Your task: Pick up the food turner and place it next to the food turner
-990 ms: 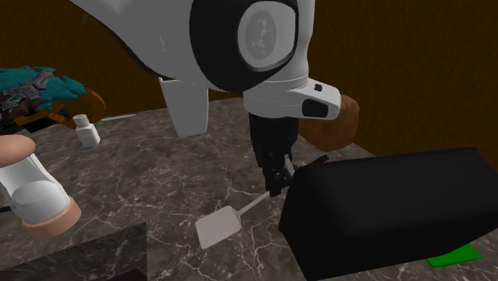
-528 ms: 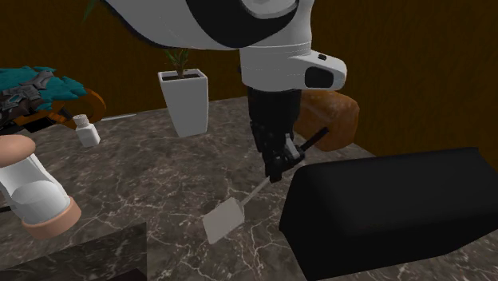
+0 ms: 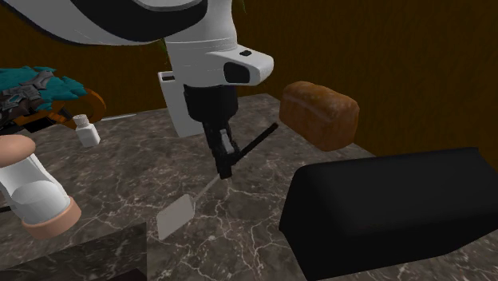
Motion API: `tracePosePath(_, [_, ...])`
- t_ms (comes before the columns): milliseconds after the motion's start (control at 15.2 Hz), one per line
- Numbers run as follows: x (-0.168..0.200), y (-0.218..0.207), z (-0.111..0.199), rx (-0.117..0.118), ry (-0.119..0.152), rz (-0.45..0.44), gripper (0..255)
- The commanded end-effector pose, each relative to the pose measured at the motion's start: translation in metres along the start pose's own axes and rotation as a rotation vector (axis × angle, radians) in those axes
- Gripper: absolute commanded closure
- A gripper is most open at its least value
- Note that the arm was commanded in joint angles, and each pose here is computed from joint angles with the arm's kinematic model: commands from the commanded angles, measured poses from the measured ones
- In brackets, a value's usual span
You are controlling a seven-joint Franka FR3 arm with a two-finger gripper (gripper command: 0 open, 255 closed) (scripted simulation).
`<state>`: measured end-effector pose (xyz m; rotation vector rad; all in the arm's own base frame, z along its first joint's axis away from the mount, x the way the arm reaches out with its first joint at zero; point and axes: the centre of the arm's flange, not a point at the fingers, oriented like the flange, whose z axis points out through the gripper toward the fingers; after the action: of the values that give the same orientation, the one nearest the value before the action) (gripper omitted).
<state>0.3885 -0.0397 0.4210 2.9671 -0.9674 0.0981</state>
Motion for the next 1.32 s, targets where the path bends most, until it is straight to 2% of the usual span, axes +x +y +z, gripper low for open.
tracePosePath(0, [-0.024,-0.011,-0.003,-0.001,0.001,0.001,255])
tracePosePath(1254, [-0.246,-0.127,-0.018,-0.001,0.001,0.001,255])
